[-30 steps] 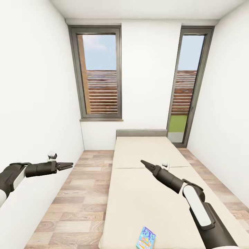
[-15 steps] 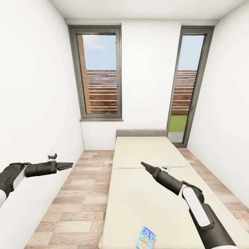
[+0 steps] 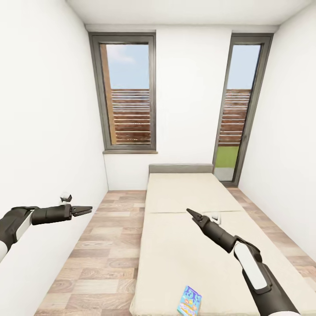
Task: Put all the toys in the child's room - the three board games (two on the bed and one on the table), the two jigsaw puzzles on the table, and the tennis ball on the table - inside the toy box on the table in the child's room.
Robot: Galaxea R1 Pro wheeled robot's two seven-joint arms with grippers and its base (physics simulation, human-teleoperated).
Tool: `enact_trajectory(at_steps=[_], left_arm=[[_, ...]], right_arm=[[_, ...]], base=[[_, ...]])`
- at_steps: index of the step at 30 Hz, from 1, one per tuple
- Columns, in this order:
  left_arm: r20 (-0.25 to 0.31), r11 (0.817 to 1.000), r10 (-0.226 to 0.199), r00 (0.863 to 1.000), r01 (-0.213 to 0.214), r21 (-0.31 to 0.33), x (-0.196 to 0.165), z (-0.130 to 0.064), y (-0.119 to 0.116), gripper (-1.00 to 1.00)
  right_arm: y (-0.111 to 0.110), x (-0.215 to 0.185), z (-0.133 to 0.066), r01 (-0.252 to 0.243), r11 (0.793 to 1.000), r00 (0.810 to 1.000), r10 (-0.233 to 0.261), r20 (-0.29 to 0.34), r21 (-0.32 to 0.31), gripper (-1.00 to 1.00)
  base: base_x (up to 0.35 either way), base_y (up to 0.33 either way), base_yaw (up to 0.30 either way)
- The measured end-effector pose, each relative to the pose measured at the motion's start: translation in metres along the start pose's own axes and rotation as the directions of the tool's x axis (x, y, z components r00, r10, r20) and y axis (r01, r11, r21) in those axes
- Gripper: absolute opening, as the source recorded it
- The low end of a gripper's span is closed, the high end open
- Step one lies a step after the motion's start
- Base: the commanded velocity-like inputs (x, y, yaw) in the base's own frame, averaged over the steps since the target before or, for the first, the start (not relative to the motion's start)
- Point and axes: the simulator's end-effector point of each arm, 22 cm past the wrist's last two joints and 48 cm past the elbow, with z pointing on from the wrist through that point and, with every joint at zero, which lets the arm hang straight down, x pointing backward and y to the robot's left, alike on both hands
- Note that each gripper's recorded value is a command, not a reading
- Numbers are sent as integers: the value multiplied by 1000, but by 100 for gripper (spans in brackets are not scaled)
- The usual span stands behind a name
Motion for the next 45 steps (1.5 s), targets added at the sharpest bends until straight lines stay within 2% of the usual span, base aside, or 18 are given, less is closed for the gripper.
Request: enact_trajectory(at_steps=[4, 6, 8, 11, 13, 16, 18, 20, 25, 27, 29, 36, 41, 45], left_arm=[[-1, 1000, 0, 1000, 0, 2, 0, 1, 0, 100], [-1, 1000, 0, 1000, 0, 2, 0, 1, 0, 100], [-1, 1000, 0, 1000, 0, 2, 0, 1, 0, 100], [-1, 1000, 0, 1000, 0, 2, 0, 1, 0, 100], [-1, 1000, -1, 1000, 1, 3, 0, 1, 0, 100], [-1, 1000, -2, 1000, 2, 2, 0, 1, 0, 100], [0, 1000, -3, 1000, 3, 1, 0, 1, 0, 100], [2, 1000, -4, 1000, 4, 0, 0, -1, 0, 100], [5, 1000, -6, 1000, 6, -2, -1, -3, 0, 100], [6, 1000, -8, 1000, 8, -3, -2, -3, 1, 100], [8, 1000, -11, 1000, 11, -7, -2, -4, 3, 100], [9, 998, -18, 1000, 19, -55, -1, -1, 19, 100], [1, 996, -31, 1000, 31, -78, 1, 2, 24, 100], [3, 996, -31, 1000, 31, -78, 1, 2, 24, 100]], right_arm=[[-38, 12, -7, -67, 995, 998, 67, -2, 75, 100], [-55, 7, -14, -98, 989, 995, 96, 25, 107, 100], [-63, 3, -19, -112, 986, 993, 108, 42, 123, 100], [-96, -6, -37, -175, 968, 983, 160, 94, 181, 100], [-127, -10, -58, -253, 941, 963, 223, 149, 224, 100], [-156, -14, -82, -337, 908, 933, 286, 220, 250, 100], [-168, -10, -94, -367, 892, 920, 307, 242, 264, 100], [-189, 17, -120, -405, 862, 907, 337, 252, 306, 100], [-210, 52, -151, -439, 824, 895, 366, 255, 358, 100], [-214, 59, -156, -444, 817, 893, 371, 255, 367, 100], [-222, 73, -167, -455, 802, 889, 382, 253, 388, 100], [-239, 99, -178, -477, 771, 879, 405, 253, 423, 100], [-256, 108, -191, -472, 751, 880, 374, 291, 462, 100], [-261, 112, -194, -473, 743, 880, 369, 300, 473, 100]], base=[[-31, 57, 0], [-38, 62, 0], [-22, 36, 0], [-8, 14, 0], [-3, 5, 0], [-1, 2, 0], [0, 0, 0], [0, 0, 0], [0, 0, 0], [0, 0, 0], [0, 0, 0], [0, 0, 0], [0, 0, 0], [0, 0, 0]])
